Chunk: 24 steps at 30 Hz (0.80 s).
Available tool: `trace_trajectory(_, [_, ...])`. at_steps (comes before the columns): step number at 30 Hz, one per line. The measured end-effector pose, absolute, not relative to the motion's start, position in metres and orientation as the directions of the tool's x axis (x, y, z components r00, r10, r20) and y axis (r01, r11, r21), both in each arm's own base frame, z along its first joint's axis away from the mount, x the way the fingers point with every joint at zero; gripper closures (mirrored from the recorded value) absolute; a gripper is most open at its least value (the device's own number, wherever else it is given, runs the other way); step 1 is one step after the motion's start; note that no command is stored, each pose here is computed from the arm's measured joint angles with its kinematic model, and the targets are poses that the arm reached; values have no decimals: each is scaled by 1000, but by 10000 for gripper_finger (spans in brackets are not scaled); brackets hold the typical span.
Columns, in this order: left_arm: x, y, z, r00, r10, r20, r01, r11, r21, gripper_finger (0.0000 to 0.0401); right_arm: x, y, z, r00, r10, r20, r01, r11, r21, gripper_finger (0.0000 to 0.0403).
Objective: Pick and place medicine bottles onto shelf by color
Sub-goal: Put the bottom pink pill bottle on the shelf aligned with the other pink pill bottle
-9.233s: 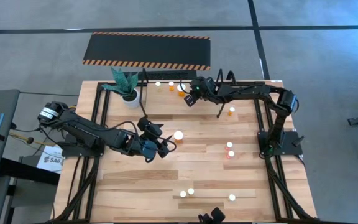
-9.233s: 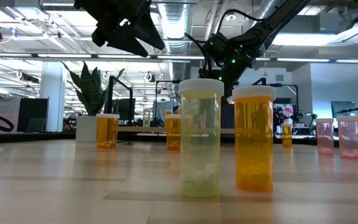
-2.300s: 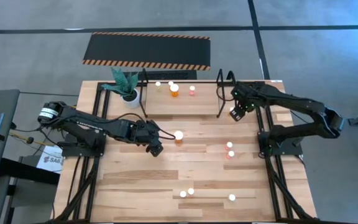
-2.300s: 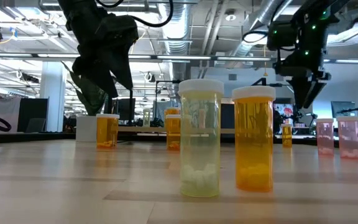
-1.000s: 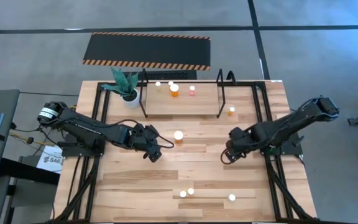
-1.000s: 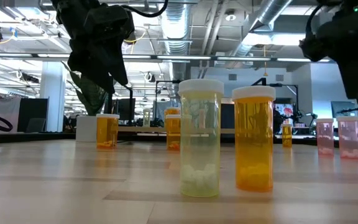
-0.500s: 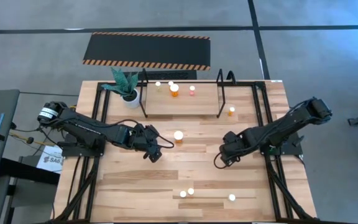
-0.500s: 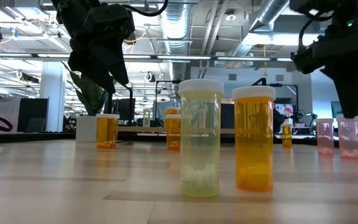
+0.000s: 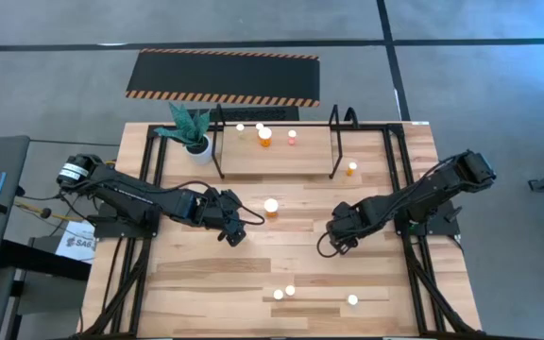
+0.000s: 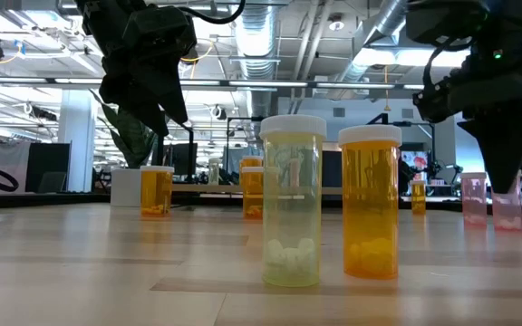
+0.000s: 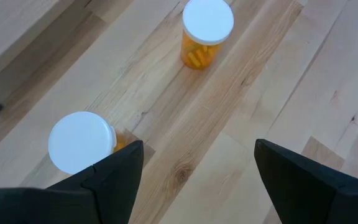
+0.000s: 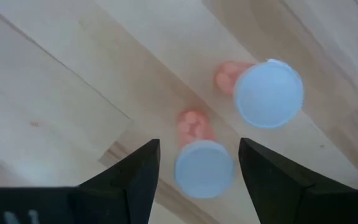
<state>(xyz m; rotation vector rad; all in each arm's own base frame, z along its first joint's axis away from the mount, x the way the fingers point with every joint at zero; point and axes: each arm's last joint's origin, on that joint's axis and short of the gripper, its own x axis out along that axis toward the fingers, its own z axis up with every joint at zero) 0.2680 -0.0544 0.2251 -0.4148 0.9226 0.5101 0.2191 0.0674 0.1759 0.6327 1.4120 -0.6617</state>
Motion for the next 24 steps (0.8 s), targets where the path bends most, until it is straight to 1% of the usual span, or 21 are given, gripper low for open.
trace_trajectory(3, [268,-54,225,501,236,-832,-579,806,-120,108,220,68,176,55,-36,-998,742,671,17,179])
trace_trajectory(11, [268,-54,225,501,245,-830,-583,804,-115,108,219,69,179,65,-20,-998,739,673,35,252])
trace_trajectory(14, [268,-54,225,501,245,-830,-583,805,-114,108,219,70,179,61,-7,-998,737,675,40,271])
trace_trajectory(17, [268,-54,225,500,246,-831,-583,804,-112,108,220,71,182,62,-1,-998,734,678,45,277])
trace_trajectory(20, [268,-54,225,499,247,-831,-584,804,-111,108,226,74,192,83,33,-996,718,691,82,269])
trace_trajectory(24, [268,-54,225,499,248,-830,-584,804,-111,108,239,78,215,160,60,-985,657,739,151,253])
